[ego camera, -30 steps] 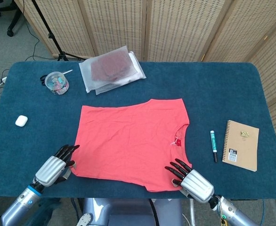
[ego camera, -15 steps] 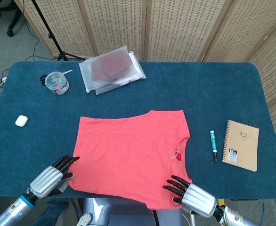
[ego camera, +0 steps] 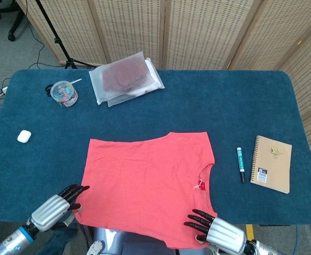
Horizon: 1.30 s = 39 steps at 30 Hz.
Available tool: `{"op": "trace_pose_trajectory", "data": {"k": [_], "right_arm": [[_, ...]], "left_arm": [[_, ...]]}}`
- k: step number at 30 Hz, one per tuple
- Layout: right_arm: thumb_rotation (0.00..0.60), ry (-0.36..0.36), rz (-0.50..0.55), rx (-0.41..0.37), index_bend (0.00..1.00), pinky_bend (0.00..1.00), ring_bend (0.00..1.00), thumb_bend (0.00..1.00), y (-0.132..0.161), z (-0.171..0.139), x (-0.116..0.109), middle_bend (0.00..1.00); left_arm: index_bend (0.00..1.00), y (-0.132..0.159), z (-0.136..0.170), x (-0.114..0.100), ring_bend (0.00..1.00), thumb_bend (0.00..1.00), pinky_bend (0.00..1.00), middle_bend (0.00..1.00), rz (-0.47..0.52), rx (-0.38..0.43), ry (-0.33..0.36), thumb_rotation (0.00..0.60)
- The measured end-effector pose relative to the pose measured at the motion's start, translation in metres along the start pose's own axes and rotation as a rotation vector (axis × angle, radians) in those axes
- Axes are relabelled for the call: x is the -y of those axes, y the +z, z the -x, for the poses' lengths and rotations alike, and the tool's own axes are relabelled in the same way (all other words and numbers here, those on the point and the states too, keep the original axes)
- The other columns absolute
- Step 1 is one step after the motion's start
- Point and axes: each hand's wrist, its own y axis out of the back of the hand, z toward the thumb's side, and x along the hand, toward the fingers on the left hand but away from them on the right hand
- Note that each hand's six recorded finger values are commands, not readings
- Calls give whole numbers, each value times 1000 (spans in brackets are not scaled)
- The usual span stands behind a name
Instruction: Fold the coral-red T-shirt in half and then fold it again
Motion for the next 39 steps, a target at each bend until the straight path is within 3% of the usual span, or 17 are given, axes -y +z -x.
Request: {"op": "trace_pose_trajectory", "data": {"k": [8,16,23,31,39], "right_arm": [[600,-40,5,47,580,0,0,517,-13,4,-13,140],[600,-157,53,192,580,0,0,517,-59,20,-55,140],[600,-194,100,299,585,0,0,517,-97,40,-85,140],[600,-214,144,415,586,0,0,517,-135,71,-110,140],[600,-210,194,549,586,0,0,517,-183,93,-122,144]], "left_arm": [[719,1,-10,-12,0,620,0,0,10,-9,49,600],[723,-10,-36,-44,0,621,0,0,-9,-120,164,600],[727,-19,-66,-71,0,621,0,0,12,-216,223,600],[728,-30,-105,-83,0,620,0,0,67,-294,213,600],[727,-53,-135,-91,0,620,0,0,77,-392,196,600]]}}
